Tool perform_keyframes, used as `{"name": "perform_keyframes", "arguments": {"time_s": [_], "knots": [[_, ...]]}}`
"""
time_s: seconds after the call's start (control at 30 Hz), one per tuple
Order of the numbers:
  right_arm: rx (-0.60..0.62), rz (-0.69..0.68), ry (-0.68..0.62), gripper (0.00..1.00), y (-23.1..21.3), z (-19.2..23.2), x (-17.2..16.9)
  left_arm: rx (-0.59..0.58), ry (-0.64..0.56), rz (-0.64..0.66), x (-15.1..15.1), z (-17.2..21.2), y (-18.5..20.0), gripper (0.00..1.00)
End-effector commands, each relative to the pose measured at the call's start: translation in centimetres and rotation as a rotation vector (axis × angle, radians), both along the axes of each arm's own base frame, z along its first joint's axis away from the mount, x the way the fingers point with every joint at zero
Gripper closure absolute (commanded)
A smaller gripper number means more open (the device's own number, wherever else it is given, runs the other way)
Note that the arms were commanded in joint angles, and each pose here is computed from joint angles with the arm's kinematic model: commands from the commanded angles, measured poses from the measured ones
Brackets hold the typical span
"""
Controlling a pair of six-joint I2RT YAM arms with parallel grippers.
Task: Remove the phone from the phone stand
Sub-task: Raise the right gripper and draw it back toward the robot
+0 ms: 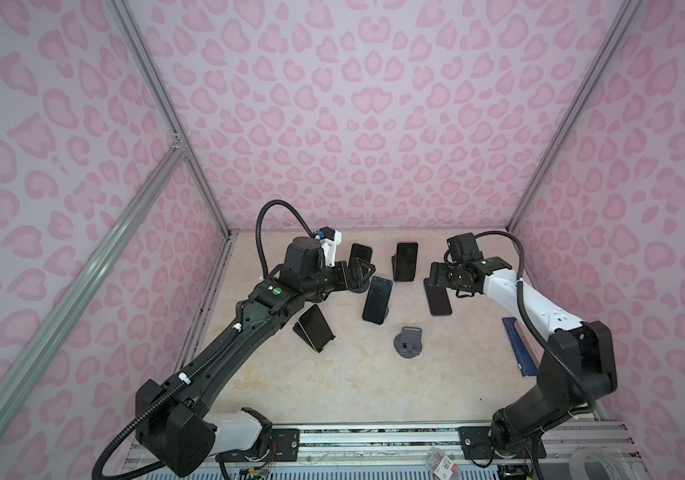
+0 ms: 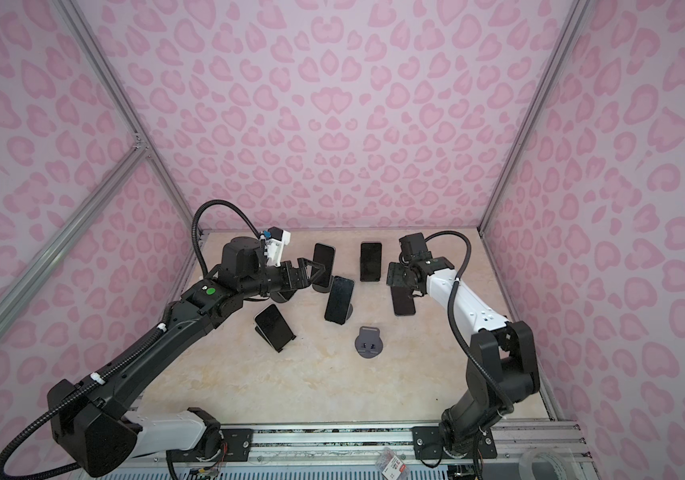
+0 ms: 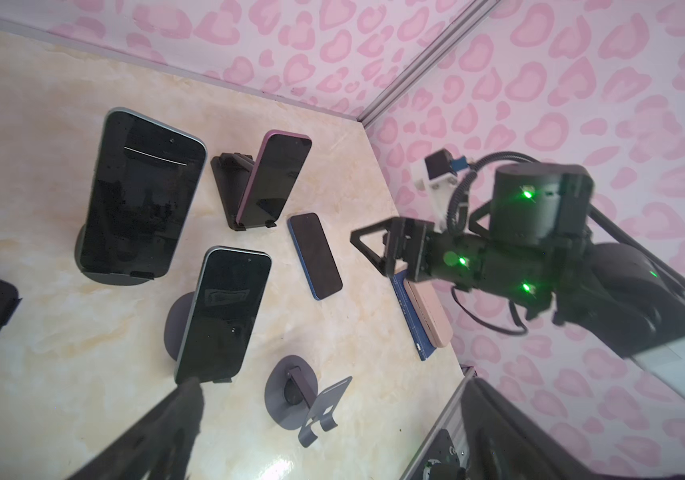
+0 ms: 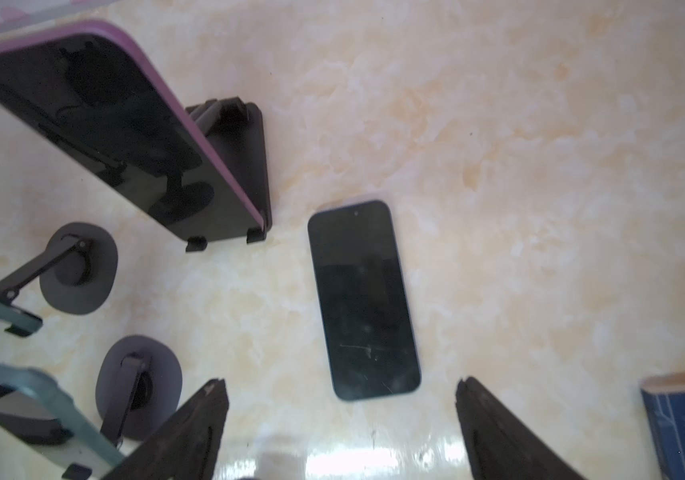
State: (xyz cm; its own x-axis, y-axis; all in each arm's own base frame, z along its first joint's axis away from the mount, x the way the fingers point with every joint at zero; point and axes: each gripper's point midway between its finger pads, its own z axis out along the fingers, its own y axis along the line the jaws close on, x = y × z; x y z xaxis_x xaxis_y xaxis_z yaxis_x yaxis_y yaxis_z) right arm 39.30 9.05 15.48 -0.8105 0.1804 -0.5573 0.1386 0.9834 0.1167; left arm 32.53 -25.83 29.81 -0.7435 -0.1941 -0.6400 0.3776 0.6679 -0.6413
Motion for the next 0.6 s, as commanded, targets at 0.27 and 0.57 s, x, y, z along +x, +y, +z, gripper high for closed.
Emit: {"name": "perform_keyframes", "arguments": {"time_s": [0.27, 0.57], "knots": [[-0.106, -0.012, -0.126, 0.11, 0.9, 2.8, -7.2, 0.047, -0.161, 0.182, 1.2, 2.5, 3.7, 0.0], [0.001, -0.099, -0.34, 0.1, 1.1, 6.2, -11.4, 0.121, -0.184, 0.341, 2.4, 1.5, 6.7, 0.0]]}}
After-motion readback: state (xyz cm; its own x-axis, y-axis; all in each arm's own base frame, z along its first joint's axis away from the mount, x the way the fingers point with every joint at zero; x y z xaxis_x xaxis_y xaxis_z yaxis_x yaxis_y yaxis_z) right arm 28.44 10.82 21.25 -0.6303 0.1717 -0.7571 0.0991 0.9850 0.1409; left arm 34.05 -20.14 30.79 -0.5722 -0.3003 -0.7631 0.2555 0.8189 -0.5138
